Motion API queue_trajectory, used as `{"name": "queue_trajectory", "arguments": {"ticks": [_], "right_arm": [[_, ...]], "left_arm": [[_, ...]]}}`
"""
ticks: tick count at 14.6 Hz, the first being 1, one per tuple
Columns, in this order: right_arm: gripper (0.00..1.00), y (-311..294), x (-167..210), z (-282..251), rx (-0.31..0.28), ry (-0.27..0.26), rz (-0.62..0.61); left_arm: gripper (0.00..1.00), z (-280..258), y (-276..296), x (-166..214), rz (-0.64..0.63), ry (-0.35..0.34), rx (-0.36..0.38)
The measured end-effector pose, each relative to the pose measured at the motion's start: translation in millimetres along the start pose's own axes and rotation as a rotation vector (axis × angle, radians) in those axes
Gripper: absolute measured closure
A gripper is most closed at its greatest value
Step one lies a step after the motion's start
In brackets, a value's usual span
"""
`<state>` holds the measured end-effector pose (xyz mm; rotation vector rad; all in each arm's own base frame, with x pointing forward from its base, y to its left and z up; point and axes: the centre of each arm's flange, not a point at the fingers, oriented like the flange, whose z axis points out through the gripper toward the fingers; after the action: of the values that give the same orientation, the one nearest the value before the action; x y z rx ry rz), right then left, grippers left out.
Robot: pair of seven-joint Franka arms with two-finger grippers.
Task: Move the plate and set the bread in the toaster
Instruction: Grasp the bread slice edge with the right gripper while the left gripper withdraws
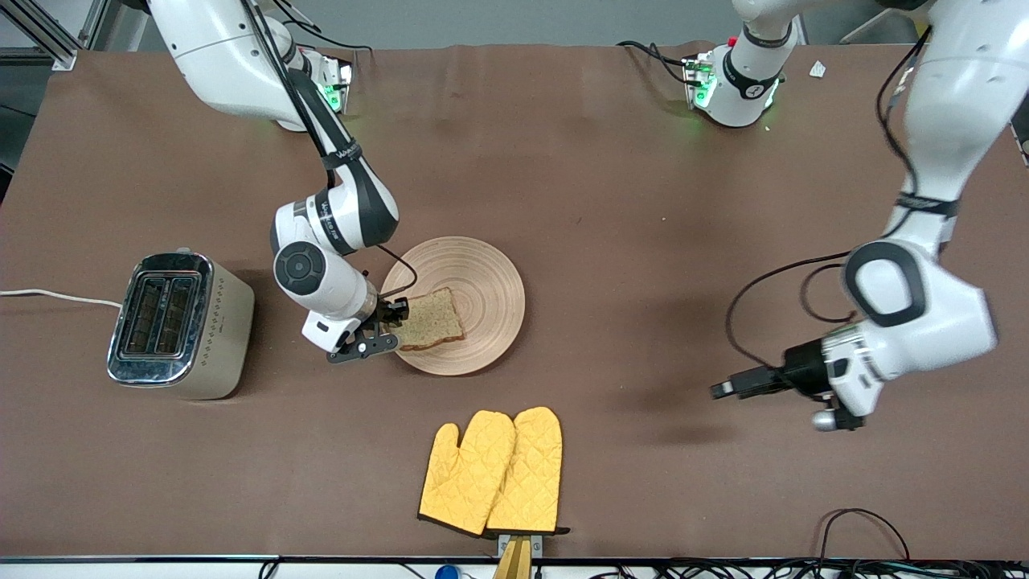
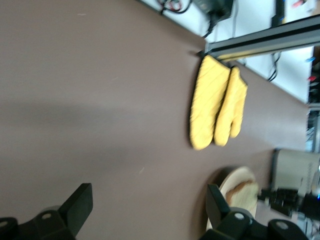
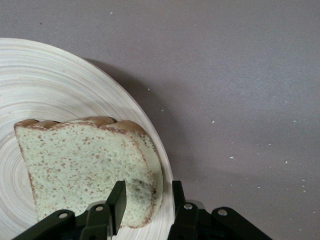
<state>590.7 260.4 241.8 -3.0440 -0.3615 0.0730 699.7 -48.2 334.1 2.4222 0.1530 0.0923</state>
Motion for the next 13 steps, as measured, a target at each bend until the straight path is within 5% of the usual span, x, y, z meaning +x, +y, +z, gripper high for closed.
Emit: {"name": "queue_trajectory", "arguments": {"ticks": [5, 13], "right_arm": [[0.58, -6, -1, 2, -0.001, 0.001, -0.009], [0.61, -5, 0, 7, -0.003, 0.007, -0.007]], "left_arm": [[0.0, -130, 23, -26, 0.009, -0.055, 0.283], [0.0, -242, 137, -86, 0.143, -0.038, 0.564]]}}
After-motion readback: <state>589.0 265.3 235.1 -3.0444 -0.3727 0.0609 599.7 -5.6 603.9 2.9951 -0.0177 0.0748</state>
